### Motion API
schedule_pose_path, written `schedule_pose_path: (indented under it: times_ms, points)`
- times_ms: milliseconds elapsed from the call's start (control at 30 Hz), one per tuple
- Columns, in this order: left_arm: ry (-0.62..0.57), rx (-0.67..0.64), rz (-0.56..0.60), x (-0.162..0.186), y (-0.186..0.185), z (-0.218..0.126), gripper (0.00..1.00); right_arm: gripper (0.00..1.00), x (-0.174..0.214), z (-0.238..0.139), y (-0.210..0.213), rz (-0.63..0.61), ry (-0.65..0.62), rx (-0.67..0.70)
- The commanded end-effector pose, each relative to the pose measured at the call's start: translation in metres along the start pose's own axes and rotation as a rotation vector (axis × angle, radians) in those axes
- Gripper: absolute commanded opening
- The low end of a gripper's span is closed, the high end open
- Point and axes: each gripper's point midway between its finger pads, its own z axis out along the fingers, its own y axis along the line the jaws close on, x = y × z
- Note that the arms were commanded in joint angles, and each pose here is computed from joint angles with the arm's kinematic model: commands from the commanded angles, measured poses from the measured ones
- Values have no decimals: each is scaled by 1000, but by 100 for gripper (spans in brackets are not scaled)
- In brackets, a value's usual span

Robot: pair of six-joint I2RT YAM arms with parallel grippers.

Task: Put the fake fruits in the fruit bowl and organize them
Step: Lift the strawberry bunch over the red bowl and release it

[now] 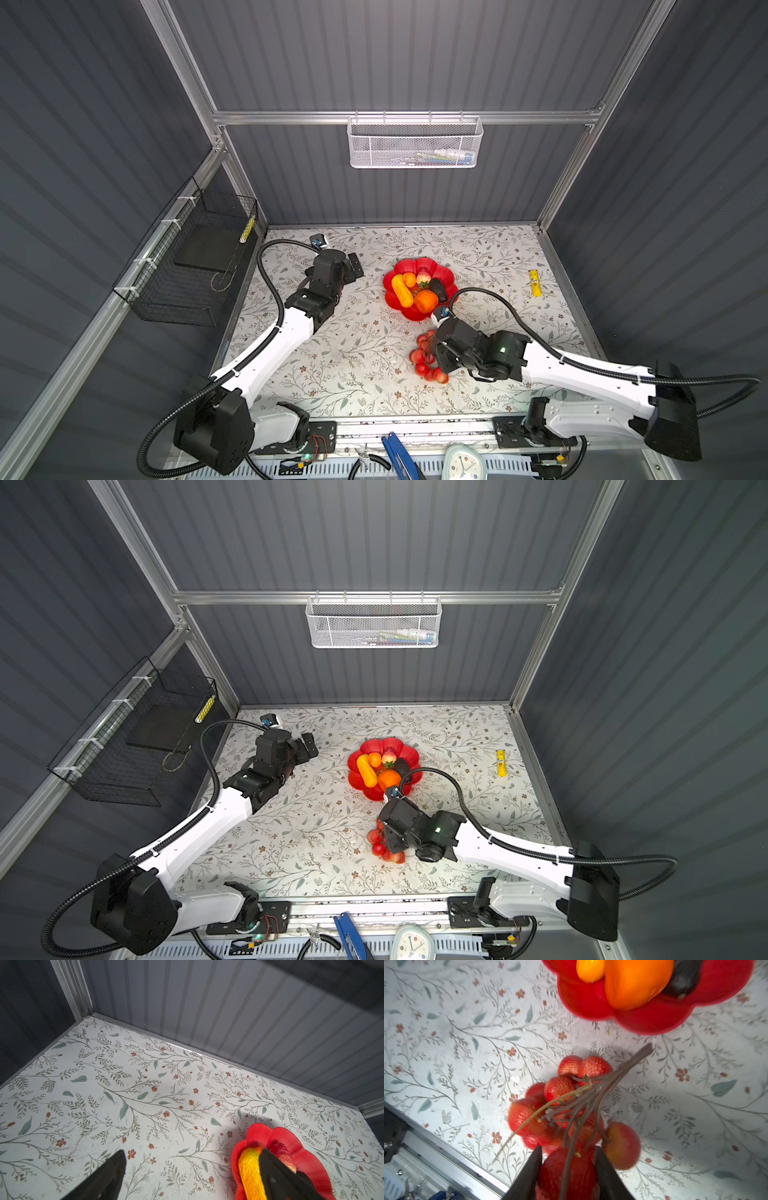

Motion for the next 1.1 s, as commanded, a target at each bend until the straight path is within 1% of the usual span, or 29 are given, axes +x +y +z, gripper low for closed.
schedule_pose_path:
  times_ms: [0, 133, 200, 300, 433, 500, 767, 933, 1067]
  points:
    - [-23, -36, 15, -6, 11, -7, 100, 35, -33, -32, -6, -31, -122, 28]
    - [-34, -35, 14, -9, 12, -10, 100, 35, -55, -54, -9, -52, -178, 43]
    - [-36, -37, 13, -10, 13, -11, 100, 35, -67, -65, -13, -30, -180, 50]
    - [-43, -39, 12, -11, 15, -13, 100, 36, -92, -81, -13, -25, -221, 41]
    - [-45, -42, 12, -11, 17, -14, 100, 37, -126, -91, -19, -34, -294, 48]
    - [-47, -41, 13, -12, 17, -15, 100, 38, -140, -83, -22, -40, -308, 60]
    - [-60, -57, 26, -13, 23, -21, 100, 38, -190, -57, -44, -1, -381, 58]
    - [-63, -58, 27, -12, 26, -24, 100, 38, -208, -25, -51, -9, -346, 63]
    - [-62, -64, 29, -10, 28, -25, 100, 39, -210, 7, -54, -2, -291, 58]
